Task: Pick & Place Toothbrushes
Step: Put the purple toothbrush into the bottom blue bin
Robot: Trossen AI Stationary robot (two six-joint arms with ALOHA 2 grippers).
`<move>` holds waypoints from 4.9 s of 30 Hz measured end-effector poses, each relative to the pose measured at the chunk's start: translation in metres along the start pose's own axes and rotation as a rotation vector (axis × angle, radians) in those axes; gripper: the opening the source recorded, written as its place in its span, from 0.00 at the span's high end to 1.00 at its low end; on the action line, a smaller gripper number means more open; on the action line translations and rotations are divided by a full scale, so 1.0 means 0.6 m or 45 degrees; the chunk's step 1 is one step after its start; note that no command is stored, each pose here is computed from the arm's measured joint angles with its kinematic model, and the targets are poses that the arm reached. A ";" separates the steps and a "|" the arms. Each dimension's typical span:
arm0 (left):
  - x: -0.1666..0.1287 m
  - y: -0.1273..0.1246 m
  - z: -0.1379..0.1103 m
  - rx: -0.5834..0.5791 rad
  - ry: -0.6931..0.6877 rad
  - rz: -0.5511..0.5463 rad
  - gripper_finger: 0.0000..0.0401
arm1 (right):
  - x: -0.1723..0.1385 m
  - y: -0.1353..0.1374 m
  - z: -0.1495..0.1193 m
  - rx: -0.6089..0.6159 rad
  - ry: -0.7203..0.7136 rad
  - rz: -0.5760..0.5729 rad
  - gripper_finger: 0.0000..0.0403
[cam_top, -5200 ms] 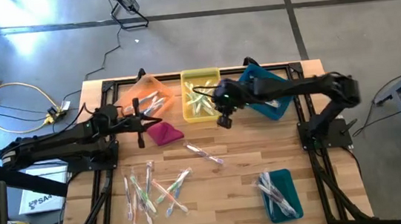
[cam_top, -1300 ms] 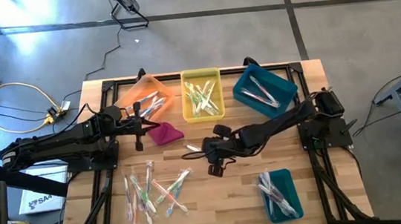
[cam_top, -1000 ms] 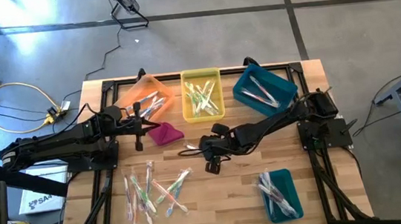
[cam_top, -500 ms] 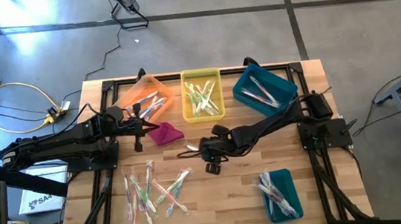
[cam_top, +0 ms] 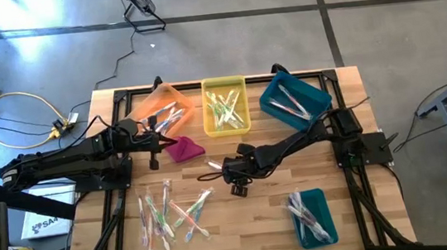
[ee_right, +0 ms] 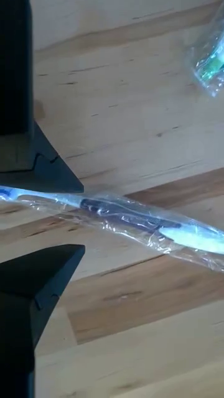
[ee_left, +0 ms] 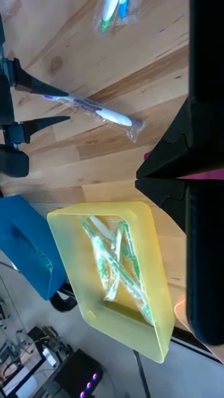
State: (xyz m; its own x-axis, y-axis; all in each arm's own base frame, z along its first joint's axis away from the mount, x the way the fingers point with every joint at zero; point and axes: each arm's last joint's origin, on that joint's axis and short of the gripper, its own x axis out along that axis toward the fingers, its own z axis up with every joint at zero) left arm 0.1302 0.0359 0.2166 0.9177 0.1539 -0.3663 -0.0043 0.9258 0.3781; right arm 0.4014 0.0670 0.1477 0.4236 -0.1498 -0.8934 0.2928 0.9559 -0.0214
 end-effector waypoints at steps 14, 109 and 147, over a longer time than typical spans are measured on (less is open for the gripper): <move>0.000 0.000 0.000 0.000 0.003 0.001 1.00 | 0.000 0.002 0.000 0.020 0.018 0.057 0.66; 0.013 0.023 0.038 -0.160 -0.290 0.129 0.91 | -0.256 -0.150 0.052 -0.137 -0.330 -0.071 0.99; 0.078 0.081 0.008 -0.254 -0.390 0.011 0.69 | -0.264 -0.183 0.092 -0.331 -0.577 -0.145 0.99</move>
State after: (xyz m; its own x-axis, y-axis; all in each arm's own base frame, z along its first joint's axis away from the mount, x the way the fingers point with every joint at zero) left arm 0.1749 0.0867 0.2218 0.9936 0.0792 -0.0810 -0.0620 0.9787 0.1957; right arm 0.3494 -0.0279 0.3164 0.7461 -0.2952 -0.5968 0.1610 0.9497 -0.2685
